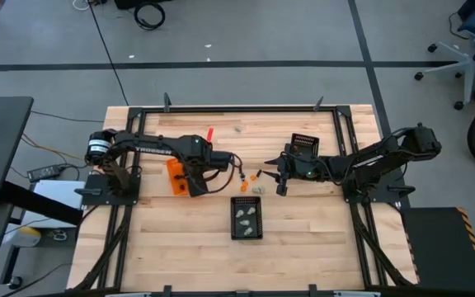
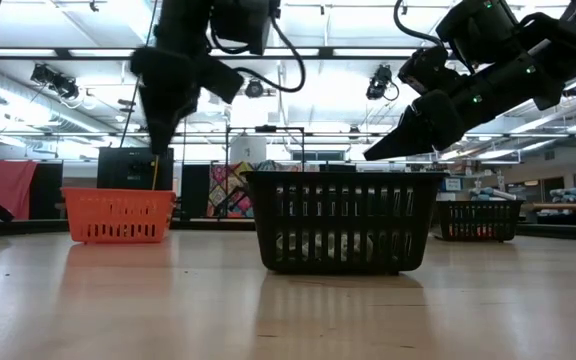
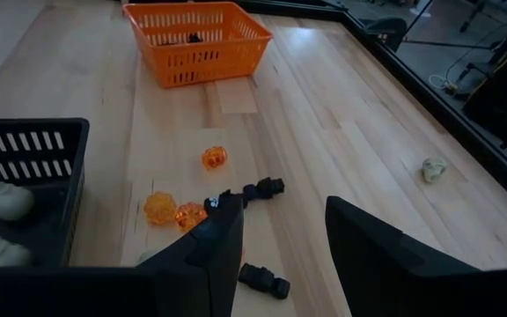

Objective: Sort Halloween decoration
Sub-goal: Put the white skull toy into the bottom black bin

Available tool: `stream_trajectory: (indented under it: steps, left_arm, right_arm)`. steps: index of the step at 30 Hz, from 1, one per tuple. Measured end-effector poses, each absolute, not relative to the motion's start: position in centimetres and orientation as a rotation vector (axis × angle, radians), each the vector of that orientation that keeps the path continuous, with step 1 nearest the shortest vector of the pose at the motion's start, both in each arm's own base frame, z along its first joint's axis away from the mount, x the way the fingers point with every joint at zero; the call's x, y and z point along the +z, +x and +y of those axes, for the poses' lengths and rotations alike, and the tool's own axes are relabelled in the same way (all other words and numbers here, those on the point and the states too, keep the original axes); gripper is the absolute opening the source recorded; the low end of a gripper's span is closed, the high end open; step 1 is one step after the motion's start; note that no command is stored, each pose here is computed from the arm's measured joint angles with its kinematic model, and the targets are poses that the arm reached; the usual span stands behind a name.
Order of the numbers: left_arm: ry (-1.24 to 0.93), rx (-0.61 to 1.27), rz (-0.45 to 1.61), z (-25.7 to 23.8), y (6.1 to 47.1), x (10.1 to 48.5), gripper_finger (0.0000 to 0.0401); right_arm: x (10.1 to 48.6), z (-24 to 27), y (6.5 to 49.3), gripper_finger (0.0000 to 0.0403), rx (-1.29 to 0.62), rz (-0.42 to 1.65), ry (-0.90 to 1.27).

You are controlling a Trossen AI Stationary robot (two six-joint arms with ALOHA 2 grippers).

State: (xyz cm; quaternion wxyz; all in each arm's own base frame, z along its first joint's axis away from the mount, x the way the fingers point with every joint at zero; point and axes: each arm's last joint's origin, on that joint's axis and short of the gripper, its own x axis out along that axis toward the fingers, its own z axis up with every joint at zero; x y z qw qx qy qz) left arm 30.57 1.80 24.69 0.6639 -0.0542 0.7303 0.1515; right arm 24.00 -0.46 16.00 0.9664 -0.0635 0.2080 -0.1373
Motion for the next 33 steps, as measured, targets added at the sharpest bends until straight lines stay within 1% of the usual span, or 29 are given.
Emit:
stream_trajectory:
  steps: [3, 8, 22, 28, 33]
  left_arm:
    - [-0.095, 0.359, 1.573, 2.5, 31.3, 24.7, 0.0183]
    - [-0.079, 0.337, 1.501, 4.1, 32.5, 23.9, 0.0185]
    - [-0.006, 0.344, 1.423, 10.8, 34.8, 20.2, 0.0185]
    - [-0.005, 0.371, 1.377, 13.5, 35.1, 19.1, 0.0185]
    - [-0.017, 0.424, 1.272, 15.2, 35.6, 19.3, 0.0185]
  right_arm:
    - [16.0, -0.5, 24.0, 0.0167, -0.278, 0.420, -0.128]
    - [16.0, -0.5, 24.0, 0.0167, -0.278, 0.420, -0.125]
    - [16.0, -0.5, 24.0, 0.0167, -0.274, 0.421, -0.132]
    - [16.0, -0.5, 24.0, 0.0167, -0.273, 0.429, -0.142]
    - [16.0, -0.5, 24.0, 0.0167, -0.277, 0.428, -0.148]
